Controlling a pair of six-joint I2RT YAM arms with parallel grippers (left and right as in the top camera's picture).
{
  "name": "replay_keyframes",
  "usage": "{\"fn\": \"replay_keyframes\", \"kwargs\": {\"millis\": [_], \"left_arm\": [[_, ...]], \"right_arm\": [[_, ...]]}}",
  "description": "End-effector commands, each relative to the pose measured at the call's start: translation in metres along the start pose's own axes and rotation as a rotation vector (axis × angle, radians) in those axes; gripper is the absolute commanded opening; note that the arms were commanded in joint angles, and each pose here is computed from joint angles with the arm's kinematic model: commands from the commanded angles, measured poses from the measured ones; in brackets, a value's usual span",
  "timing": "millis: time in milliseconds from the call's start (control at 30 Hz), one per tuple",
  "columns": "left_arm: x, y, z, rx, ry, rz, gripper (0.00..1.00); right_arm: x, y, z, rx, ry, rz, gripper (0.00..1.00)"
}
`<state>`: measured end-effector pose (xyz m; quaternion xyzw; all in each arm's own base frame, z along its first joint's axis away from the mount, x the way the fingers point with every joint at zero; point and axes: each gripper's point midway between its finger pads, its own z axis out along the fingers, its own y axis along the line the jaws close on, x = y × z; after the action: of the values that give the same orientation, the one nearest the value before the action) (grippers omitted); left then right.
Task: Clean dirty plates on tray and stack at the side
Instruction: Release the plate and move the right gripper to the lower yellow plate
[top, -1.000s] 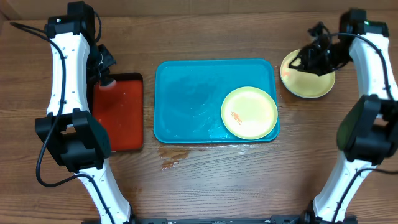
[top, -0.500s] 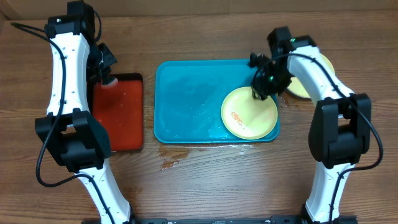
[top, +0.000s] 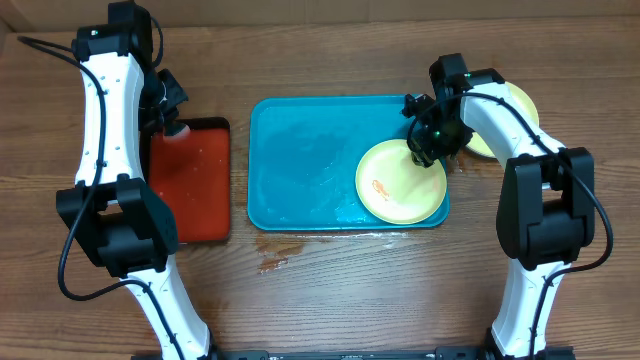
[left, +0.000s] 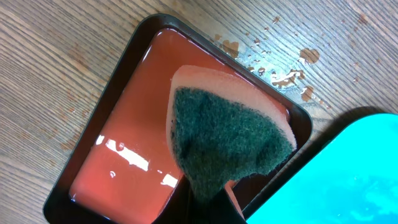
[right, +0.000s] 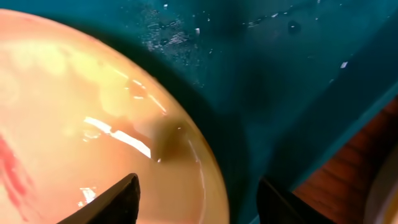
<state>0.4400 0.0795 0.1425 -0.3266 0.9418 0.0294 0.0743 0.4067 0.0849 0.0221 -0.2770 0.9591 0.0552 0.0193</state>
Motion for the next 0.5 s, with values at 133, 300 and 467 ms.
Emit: {"fn": "replay_keyframes", "kwargs": {"millis": [133,300,467], "left_arm": [[0.001,0.0,-0.001,0.007,0.003,0.016,0.04],[0.002,-0.003,-0.001,0.026,0.014,0.023,0.04],[0.013,-0.025,-0.003,0.153,0.069,0.083,0.04]], "right_arm": [[0.013,0.015,0.003,-0.078,0.043,0.057,0.44],[0.018,0.017,0.01,-0.083,0.056,0.112,0.31],[0.005,0.036,0.012,-0.183,0.003,0.202,0.13]]}}
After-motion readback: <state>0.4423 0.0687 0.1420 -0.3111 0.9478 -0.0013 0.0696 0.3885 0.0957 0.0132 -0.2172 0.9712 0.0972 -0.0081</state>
